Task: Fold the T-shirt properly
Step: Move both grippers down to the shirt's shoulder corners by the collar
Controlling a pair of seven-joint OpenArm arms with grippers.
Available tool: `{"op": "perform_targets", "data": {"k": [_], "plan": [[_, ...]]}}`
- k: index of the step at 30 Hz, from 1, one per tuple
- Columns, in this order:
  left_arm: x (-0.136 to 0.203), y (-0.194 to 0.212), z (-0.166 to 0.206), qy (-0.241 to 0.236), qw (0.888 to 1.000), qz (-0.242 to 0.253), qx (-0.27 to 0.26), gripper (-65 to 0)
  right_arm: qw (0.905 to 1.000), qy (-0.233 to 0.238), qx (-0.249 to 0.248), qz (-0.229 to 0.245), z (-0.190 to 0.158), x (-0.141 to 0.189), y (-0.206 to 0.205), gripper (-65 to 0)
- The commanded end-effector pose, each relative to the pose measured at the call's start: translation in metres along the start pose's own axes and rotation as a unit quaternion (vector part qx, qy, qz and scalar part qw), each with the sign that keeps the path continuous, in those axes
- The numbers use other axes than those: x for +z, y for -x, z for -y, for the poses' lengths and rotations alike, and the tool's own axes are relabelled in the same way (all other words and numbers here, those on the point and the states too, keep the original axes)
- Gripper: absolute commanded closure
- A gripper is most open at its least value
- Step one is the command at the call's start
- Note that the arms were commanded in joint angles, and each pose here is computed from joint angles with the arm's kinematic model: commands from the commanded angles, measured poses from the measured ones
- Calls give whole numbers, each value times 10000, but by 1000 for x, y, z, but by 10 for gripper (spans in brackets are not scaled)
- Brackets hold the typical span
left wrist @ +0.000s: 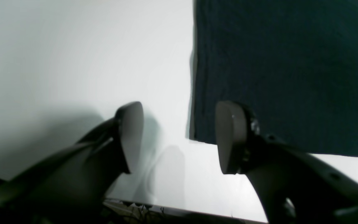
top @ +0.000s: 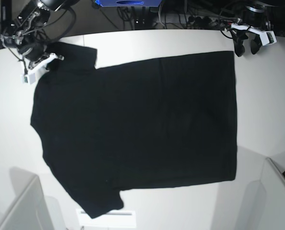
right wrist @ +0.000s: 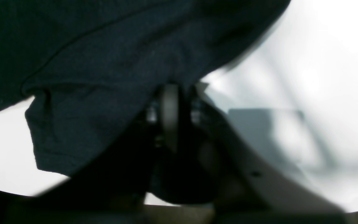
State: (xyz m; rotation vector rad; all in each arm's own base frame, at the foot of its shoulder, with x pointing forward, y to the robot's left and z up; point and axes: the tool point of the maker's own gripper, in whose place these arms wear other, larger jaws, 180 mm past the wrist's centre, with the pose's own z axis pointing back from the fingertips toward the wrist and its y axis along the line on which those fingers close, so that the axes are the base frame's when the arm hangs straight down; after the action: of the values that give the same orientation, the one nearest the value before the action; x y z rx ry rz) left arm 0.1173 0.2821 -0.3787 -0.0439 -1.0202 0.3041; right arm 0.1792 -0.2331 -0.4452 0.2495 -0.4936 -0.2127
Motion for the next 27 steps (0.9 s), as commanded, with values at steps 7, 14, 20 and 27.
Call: {"op": "perform_targets", "data": {"k": [7, 14, 20, 27], "plan": [[1, -7, 3, 65, 9999, 135, 36, -359, 9989, 119, 63, -444, 4, 0, 19, 0], [-22, 10, 6, 6, 9992, -259, 320, -359, 9989, 115, 59, -449, 4, 0, 19, 0], [-36, 21, 15, 31, 9973, -504, 524, -359, 9989, 115, 59, -449, 4, 0, 19, 0], [-47, 38, 20, 86, 9938, -906, 640, -359, 9989, 142, 23, -438, 6, 1, 19, 0]]}}
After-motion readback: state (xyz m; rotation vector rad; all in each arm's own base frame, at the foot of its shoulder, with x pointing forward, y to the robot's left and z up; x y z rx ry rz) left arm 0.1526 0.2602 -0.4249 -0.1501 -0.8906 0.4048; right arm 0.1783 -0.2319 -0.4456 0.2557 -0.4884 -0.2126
